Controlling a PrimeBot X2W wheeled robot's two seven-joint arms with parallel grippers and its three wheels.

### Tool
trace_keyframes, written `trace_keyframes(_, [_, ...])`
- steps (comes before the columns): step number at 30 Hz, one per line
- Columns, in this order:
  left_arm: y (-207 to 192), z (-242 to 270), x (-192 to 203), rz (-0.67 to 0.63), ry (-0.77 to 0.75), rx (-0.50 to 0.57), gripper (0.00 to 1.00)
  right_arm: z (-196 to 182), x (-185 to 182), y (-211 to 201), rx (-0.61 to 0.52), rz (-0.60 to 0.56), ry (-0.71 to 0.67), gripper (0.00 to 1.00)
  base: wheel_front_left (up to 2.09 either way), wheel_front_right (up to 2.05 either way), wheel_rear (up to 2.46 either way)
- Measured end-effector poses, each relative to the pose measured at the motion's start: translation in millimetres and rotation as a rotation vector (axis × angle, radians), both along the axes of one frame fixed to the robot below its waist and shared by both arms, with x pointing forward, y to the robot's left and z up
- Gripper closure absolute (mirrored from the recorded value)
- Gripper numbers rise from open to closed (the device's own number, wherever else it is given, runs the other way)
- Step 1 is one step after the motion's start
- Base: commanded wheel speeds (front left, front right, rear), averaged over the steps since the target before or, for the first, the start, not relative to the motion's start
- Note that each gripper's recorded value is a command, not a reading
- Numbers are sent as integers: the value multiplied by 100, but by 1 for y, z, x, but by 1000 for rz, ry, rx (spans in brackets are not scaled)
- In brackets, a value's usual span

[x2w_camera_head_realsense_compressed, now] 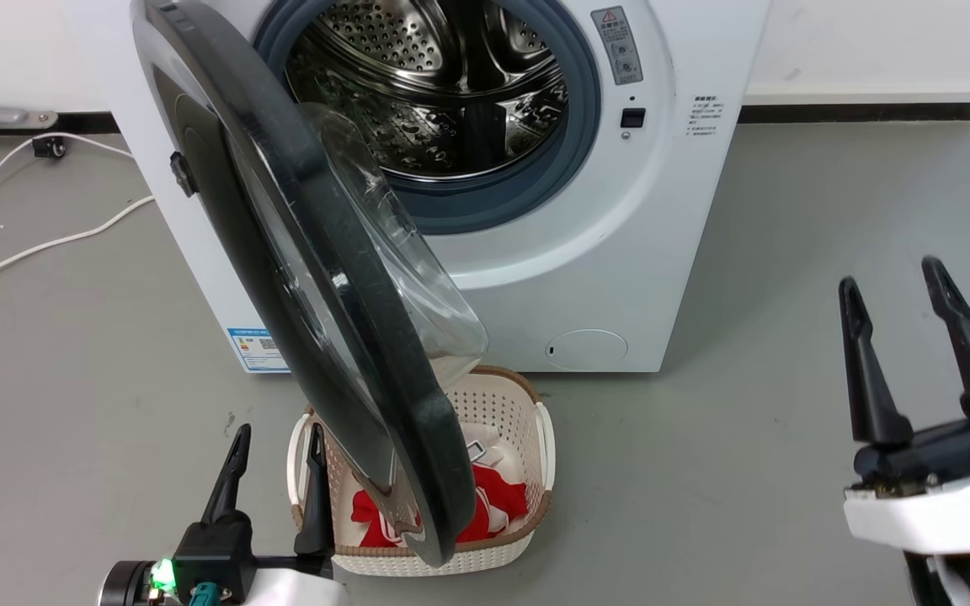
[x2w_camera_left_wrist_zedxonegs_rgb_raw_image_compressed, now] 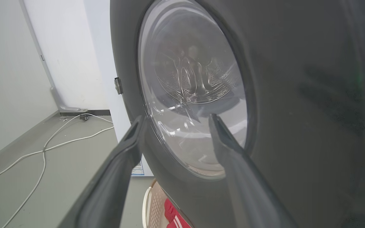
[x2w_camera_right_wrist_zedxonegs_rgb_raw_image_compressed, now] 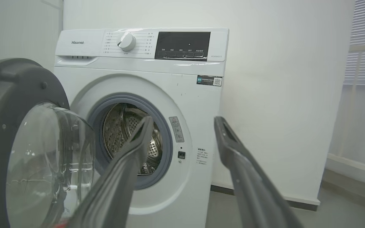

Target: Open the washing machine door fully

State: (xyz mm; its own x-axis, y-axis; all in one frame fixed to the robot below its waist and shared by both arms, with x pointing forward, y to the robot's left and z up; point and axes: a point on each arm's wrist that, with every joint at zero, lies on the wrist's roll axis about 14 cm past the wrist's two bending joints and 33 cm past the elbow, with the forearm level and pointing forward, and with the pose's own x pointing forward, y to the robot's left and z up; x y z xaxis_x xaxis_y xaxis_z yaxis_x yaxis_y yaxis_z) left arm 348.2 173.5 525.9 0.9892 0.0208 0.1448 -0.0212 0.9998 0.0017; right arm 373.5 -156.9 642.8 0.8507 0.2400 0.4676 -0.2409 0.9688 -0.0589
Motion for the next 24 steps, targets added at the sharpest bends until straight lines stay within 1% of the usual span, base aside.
trace_keyframes(3, [-1,0,0,-2,-1,-1,0,-19,-4,-6,-69,-75,40,0,0,0,0])
trace_keyframes(5, [0,1,0,-1,-2,-2,0,-37,-6,-7,-152,-104,82,0,0,0,0])
trace_keyframes(7, [-1,1,-1,-1,-3,-2,0,-55,-9,-9,-137,-131,141,0,0,0,0])
trace_keyframes(9, [0,2,-1,2,-8,-2,0,-74,-12,-9,-139,-138,197,0,0,0,0])
trace_keyframes(12, [2,5,-3,10,-15,-5,0,-98,-21,-13,-110,-156,277,0,0,0,0])
trace_keyframes(14, [2,6,-3,11,-19,-5,0,-114,-27,-19,-52,-168,335,0,0,0,0])
trace_keyframes(15, [2,7,-3,11,-21,-5,0,-121,-29,-20,-43,-169,356,0,0,0,0])
trace_keyframes(17, [2,8,-4,13,-24,-5,0,-128,-32,-17,-48,-162,380,0,0,0,0])
trace_keyframes(20, [3,9,-4,16,-29,-5,0,-134,-35,-18,5,-159,405,0,0,0,0])
trace_keyframes(24, [4,10,-4,19,-33,-4,0,-137,-37,-14,36,-142,416,0,0,0,0])
